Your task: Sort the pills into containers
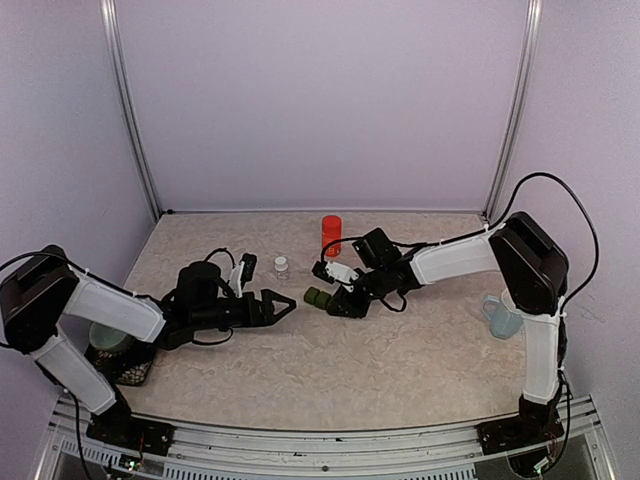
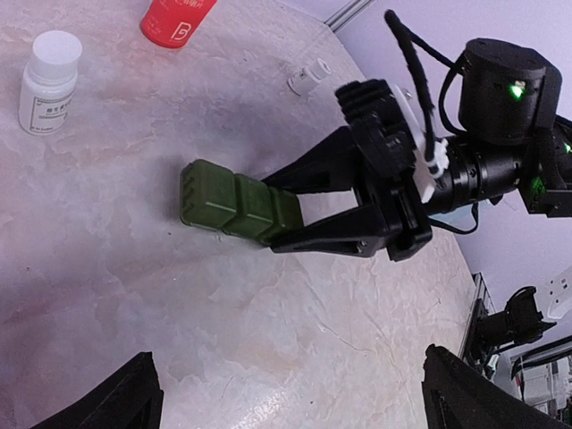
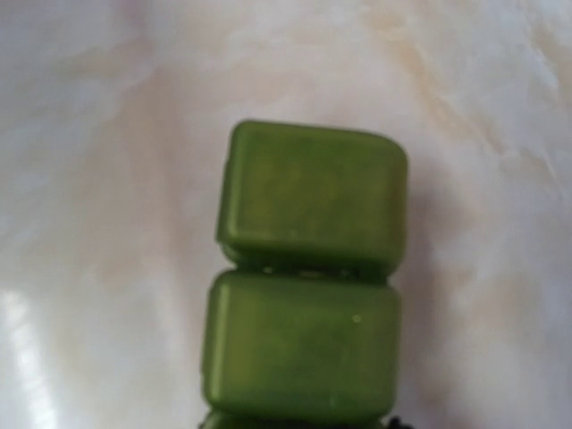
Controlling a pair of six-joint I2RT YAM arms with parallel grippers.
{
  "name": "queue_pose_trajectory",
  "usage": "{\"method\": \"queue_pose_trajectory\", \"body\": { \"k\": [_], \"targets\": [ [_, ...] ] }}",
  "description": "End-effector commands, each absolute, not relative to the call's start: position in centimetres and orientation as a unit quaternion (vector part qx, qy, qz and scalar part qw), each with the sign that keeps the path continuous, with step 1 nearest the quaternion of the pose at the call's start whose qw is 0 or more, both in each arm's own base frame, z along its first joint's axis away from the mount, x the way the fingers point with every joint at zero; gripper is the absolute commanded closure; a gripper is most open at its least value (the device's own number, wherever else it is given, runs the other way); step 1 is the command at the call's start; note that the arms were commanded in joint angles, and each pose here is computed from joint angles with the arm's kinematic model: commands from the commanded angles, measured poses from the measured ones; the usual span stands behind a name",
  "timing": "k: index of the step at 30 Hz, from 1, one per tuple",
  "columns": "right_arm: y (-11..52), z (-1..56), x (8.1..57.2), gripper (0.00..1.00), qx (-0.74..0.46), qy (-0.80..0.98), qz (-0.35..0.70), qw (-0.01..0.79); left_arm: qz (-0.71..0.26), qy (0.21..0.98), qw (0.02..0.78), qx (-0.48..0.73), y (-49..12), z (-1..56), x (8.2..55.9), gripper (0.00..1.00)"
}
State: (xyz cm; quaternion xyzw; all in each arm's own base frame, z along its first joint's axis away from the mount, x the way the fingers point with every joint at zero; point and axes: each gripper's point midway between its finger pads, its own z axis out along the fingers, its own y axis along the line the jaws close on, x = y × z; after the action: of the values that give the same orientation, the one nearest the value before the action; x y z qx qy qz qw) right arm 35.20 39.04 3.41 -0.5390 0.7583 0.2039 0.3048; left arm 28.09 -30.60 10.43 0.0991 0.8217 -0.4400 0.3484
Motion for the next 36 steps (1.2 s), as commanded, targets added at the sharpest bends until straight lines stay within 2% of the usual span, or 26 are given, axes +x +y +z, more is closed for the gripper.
{"method": "queue_pose_trajectory", "body": {
  "k": [1, 7, 13, 18, 24, 28, 36],
  "targets": [
    [40.2, 9.0, 33.5, 0.81, -0.554, 0.712, 0.201, 0.381, -0.472, 0.796, 0.36, 0.114, -32.0, 13.3, 28.5, 0.01],
    [41.0, 12.7, 29.9, 0.8, -0.597, 0.645, 0.138, 0.457, -0.52, 0.789, 0.312, 0.1, -33.8, 13.6, 28.9, 0.01],
    [41.3, 14.9, 27.5, 0.8, -0.599, 0.618, 0.111, 0.497, -0.561, 0.767, 0.298, 0.092, -34.1, 15.2, 28.8, 0.02],
    [41.3, 15.0, 27.4, 0.8, -0.598, 0.617, 0.088, 0.505, -0.586, 0.75, 0.29, 0.105, -34.7, 16.7, 28.0, 0.21],
    [41.1, 15.1, 27.4, 0.8, -0.597, 0.615, 0.084, 0.509, -0.585, 0.747, 0.293, 0.115, -34.6, 17.3, 26.8, 0.35],
    [41.2, 15.2, 27.3, 0.8, -0.599, 0.612, 0.086, 0.509, -0.578, 0.749, 0.3, 0.122, -34.6, 17.4, 26.7, 0.54],
    [41.4, 15.8, 26.7, 0.79, -0.603, 0.602, 0.09, 0.515, -0.566, 0.752, 0.309, 0.137, -34.9, 17.3, 27.0, 0.72]
  ]
}}
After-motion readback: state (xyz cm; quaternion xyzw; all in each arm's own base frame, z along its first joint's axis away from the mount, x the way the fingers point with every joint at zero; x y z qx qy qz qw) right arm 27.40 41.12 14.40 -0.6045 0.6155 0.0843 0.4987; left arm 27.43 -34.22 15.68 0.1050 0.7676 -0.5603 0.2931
